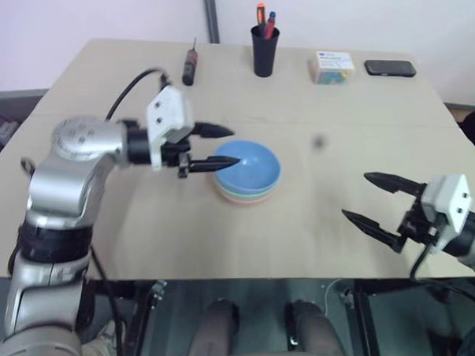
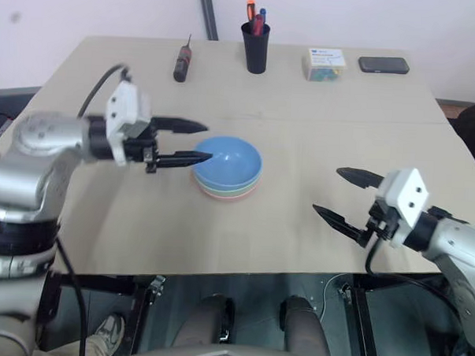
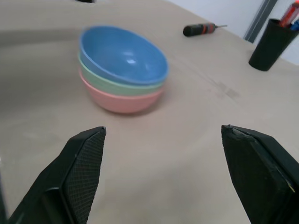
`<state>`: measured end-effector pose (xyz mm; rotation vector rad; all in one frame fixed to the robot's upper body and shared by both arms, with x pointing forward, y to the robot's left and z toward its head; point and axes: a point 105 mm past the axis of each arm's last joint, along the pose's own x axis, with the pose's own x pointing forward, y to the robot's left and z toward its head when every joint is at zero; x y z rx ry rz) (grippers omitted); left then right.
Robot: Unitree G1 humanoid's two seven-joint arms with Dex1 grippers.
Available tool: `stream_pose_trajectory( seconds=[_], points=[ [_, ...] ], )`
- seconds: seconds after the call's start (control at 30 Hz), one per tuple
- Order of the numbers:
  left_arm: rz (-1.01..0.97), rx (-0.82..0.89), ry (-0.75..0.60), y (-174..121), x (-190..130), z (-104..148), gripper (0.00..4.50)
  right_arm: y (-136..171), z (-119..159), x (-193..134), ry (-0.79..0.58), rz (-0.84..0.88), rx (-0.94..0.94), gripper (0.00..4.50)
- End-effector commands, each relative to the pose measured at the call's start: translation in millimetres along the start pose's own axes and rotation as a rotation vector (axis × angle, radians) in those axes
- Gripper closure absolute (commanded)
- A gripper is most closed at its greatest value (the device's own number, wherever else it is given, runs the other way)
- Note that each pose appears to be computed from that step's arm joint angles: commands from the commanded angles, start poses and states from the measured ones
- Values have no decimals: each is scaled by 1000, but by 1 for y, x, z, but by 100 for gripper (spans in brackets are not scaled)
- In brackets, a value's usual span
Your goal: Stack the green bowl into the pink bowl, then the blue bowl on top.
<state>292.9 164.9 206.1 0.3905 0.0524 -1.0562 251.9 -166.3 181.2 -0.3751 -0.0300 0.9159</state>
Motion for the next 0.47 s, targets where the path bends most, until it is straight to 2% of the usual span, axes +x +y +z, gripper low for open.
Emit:
stream_pose_trajectory(
  seconds=[0.03, 0.23, 0.37, 0.47],
  points=[
    [0, -50, -34, -20, -21, 0, 3, -5, -2, 1, -7, 34, -15, 0],
    [182, -172, 48, -34, -73, -36, 3, -18, -17, -30, 89, 44, -3, 0],
    [190, -207, 83, -50, -87, -43, 3, -21, -20, -48, 133, 30, 0, 0],
    [232, -183, 83, -47, -93, -43, 3, -24, -16, -52, 127, 10, -5, 0]
  ],
)
